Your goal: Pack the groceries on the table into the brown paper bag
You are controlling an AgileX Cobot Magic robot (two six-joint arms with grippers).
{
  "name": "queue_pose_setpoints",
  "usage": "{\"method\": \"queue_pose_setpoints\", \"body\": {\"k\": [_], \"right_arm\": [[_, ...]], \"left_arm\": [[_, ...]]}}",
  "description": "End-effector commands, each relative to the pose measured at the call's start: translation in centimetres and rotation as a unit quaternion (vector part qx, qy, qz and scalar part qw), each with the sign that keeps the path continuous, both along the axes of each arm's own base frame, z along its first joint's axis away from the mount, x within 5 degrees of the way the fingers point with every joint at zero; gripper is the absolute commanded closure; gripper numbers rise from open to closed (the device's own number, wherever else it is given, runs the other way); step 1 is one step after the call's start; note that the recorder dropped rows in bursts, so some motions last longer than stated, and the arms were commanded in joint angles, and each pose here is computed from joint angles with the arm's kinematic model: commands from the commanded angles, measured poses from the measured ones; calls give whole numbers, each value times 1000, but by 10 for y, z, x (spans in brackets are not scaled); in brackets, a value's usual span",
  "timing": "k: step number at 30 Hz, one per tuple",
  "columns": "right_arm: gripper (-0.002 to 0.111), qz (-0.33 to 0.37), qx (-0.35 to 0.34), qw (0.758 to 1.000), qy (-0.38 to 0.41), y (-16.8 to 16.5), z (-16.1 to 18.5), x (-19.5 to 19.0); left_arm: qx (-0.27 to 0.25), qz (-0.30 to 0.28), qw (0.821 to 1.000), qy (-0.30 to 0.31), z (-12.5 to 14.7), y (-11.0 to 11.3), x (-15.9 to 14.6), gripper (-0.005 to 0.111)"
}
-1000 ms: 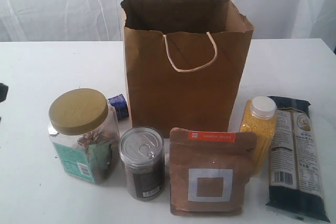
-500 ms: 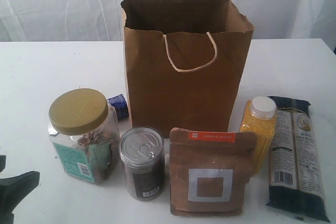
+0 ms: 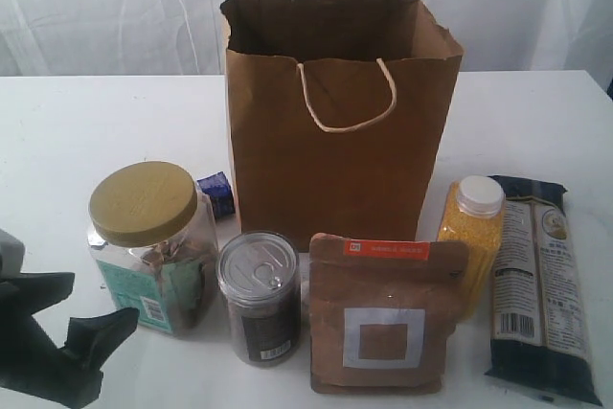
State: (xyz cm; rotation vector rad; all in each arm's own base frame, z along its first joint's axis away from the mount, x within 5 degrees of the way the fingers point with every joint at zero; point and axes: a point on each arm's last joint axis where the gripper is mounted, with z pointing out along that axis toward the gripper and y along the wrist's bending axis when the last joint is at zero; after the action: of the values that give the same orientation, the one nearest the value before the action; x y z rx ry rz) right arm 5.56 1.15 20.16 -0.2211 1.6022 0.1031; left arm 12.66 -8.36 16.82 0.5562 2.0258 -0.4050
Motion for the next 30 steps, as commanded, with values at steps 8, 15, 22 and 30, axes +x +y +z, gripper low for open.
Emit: {"method": "queue_pose_setpoints", "body": {"k": [8,15,22,30], "right_arm": [[108,-3,-1,1000,-7,0,1,0],[108,-3,-1,1000,-7,0,1,0],[108,-3,-1,1000,-7,0,1,0],[108,-3,-1,1000,-7,0,1,0]], "left_arm": [[-10,-27,999,-17,-8,-10,7,5],[-17,-27,999,-21,-7,-11,8,5],[-19,-27,999,-23,-6,-12,9,1],[-15,-16,999,-26,-6,-10,10,1]]}}
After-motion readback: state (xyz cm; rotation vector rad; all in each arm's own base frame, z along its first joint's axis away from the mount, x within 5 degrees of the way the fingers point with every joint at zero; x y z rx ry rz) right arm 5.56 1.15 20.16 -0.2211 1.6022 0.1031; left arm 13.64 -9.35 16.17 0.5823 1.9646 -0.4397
